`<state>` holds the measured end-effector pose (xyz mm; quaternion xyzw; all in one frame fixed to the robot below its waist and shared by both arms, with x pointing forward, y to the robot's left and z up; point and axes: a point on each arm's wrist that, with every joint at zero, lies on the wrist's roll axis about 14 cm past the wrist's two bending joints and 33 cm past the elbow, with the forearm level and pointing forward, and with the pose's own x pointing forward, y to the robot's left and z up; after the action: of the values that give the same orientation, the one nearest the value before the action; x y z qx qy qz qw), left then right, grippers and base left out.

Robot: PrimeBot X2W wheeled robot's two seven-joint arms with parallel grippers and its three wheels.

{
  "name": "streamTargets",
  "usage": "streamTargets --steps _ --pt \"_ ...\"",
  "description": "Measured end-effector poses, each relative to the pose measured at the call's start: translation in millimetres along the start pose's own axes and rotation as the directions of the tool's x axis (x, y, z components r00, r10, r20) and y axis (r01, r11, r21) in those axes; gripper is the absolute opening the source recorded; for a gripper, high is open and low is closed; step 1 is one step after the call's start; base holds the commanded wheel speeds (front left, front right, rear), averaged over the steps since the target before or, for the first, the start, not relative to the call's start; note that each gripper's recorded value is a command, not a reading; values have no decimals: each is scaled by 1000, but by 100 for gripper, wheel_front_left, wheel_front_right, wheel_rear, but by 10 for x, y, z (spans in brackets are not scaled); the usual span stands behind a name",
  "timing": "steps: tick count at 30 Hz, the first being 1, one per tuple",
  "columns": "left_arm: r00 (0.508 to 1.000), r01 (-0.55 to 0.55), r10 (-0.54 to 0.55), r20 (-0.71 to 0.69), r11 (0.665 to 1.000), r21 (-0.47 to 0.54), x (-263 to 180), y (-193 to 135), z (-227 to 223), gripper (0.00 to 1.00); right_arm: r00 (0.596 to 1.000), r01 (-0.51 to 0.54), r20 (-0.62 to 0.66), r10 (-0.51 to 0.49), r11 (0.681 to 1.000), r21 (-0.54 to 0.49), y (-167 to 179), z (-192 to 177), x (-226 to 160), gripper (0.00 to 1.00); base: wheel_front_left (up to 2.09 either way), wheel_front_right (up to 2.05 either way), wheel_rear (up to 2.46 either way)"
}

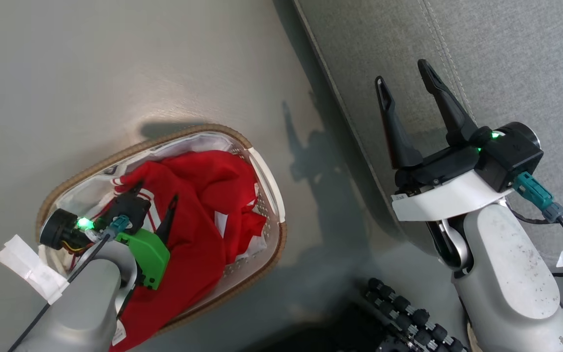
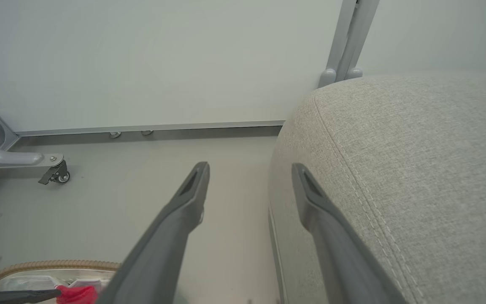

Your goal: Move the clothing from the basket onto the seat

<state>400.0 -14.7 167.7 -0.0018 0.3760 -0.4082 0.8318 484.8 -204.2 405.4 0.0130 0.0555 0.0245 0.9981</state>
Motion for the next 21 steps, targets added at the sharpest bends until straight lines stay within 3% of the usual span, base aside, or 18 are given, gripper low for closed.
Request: streamTargets --steps 7,15,16,17,21 --pt "989 82 -81 -127 997 -1 173 -122 -463 100 997 23 -77 -25 1000 -19 -100 -291 -31 100 0 0 0" --pt "974 73 -77 -215 997 -24 175 -69 -710 100 995 16 -101 -17 1000 -20 -82 -384 -23 100 0 0 0" --pt "974 61 -68 -218 997 -37 162 -56 -712 33 995 15 -99 -17 1000 -19 -78 -375 -24 100 0 0 0" --pt "974 52 -61 -218 998 -47 150 -53 -699 0 995 13 -96 -15 1000 -18 -71 -357 -25 100 0 0 0" --pt "973 40 -53 -225 997 -63 52 -109 -669 0 997 0 -71 -2 1000 -18 -27 -233 -35 100 0 0 0"
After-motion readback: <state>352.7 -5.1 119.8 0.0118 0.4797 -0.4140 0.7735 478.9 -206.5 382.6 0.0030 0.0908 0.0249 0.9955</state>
